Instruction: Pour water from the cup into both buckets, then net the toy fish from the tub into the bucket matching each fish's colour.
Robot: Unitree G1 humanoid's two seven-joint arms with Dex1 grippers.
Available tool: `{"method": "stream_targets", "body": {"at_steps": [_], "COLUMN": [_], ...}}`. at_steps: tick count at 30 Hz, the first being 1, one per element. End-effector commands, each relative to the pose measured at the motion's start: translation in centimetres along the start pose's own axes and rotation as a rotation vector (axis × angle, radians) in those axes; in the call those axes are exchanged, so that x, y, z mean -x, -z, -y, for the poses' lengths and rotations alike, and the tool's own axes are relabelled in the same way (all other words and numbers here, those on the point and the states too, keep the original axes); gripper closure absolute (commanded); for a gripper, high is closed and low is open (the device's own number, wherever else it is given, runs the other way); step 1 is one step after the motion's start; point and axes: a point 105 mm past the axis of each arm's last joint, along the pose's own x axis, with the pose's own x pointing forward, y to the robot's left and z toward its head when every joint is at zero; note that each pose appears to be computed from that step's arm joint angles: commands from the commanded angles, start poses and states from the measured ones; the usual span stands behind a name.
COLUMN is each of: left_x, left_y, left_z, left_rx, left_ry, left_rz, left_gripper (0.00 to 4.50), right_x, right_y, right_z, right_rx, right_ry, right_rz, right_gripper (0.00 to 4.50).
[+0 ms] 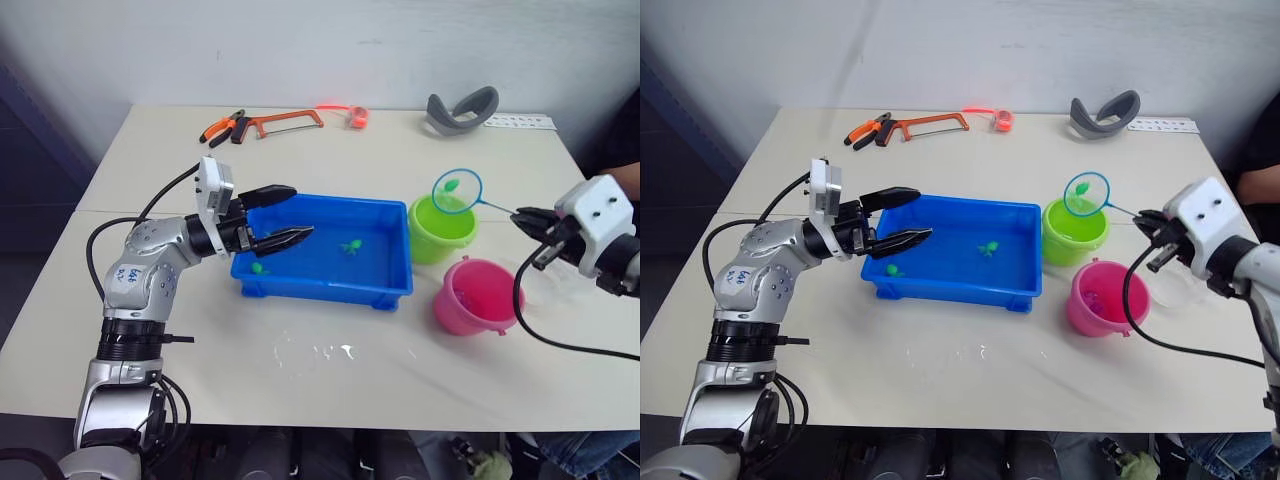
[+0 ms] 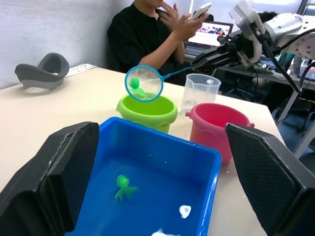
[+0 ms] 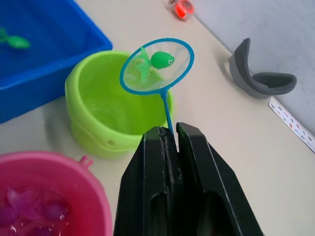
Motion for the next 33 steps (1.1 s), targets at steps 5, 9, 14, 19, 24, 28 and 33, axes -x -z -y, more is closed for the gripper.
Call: {"method": "stream_targets", "body": {"at_steps": [5, 9, 14, 19, 24, 28, 33], "left_x": [-0.6, -0.9, -1.0, -1.2, -1.3, -1.4, -1.6], "left_y": [-0.2, -0.2, -0.1, -0.2, -0.3, -0.3, -0.2], "left_z": [0.3, 0.4, 0.3, 0.3, 0.4, 0.3, 0.3], "left_rx": [-0.015, -0.008, -0.004, 0.01, 0.007, 0.007, 0.008], "left_ry": [0.033, 0.041, 0.045, 0.061, 0.077, 0.079, 0.092], "left_rz": [0.011, 0.016, 0.018, 0.033, 0.036, 0.038, 0.033], "left_gripper": [0.05, 0.05, 0.05, 0.05, 0.05, 0.05, 0.05], "right_x": [1.3, 1.7, 1.8, 1.9, 1.7, 1.3, 0.7], "right_y": [-1.8, -1.9, -1.7, -1.1, -0.4, -0.4, 0.2], "right_z": [1.7, 2.0, 1.3, 1.0, 0.4, -0.1, -0.7], "right_rx": [0.418, 0.617, 0.865, 0.981, 1.08, 1.171, 1.19], "right_ry": [0.137, 0.183, 0.165, 0.205, 0.208, 0.206, 0.175], "right_rz": [0.047, 0.055, 0.063, 0.087, 0.113, 0.131, 0.15], "right_gripper": [4.5, 4.5, 4.5, 4.5, 4.5, 4.5, 4.5]}}
